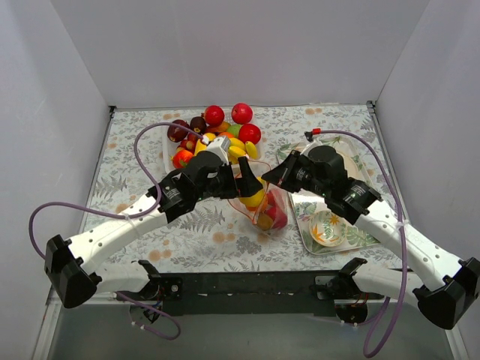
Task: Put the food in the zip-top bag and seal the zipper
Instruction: Place the fake fruit in the zipper food storage bag.
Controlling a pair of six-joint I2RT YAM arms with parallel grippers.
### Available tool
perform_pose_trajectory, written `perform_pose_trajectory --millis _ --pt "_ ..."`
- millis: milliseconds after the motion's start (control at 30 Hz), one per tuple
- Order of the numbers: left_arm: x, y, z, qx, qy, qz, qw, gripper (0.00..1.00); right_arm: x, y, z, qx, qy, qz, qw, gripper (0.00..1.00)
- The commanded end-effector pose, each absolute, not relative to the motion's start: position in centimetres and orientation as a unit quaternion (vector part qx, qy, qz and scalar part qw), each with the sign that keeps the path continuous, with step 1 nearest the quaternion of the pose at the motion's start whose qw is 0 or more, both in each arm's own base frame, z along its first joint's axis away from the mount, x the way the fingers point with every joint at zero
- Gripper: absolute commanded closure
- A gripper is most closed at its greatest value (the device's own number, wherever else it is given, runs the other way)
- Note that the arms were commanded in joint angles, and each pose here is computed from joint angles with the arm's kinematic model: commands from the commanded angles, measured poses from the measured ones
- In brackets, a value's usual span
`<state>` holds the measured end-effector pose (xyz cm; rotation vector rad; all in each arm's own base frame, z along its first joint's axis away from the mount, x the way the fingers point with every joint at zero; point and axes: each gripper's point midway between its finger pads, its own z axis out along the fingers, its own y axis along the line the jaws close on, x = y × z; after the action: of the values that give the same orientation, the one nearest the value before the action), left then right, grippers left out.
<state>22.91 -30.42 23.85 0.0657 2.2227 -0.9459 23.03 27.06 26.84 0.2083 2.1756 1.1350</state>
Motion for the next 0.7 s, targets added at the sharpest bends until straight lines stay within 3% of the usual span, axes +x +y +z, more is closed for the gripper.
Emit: perform_pose_trajectory --millis 0,367,467,500,567,633,667 --pt "23.4 -30.9 28.7 0.033 0.825 -0.401 0.398 0.02 22.8 26.7 29.9 0.083 0.806 0.461 0.362 0.99" --pt "23.0 -29.9 37.9 0.038 0.771 -0.443 0.456 0.02 22.8 24.9 32.8 0.080 0.792 0.452 0.402 0.99" --pt "24.5 -28.0 39.6 0.008 0.769 -0.401 0.498 0.02 22.7 24.8 34.2 0.084 0.772 0.473 0.417 0.99" --pt "25.6 -27.0 39.9 -0.014 0.769 -0.374 0.519 0.02 20.8 26.5 33.6 0.056 0.770 0.518 0.369 0.99" --pt "27.7 -25.9 40.4 -0.031 0.774 -0.329 0.540 0.02 20.3 26.7 32.7 0.043 0.792 0.503 0.344 0.99" --pt "30.2 -24.5 40.1 -0.053 0.780 -0.275 0.559 0.02 22.0 23.8 33.3 0.092 0.799 0.442 0.398 0.99" --pt "32.8 -23.5 38.8 -0.072 0.790 -0.242 0.558 0.02 21.9 24.9 36.0 0.071 0.755 0.494 0.426 0.99"
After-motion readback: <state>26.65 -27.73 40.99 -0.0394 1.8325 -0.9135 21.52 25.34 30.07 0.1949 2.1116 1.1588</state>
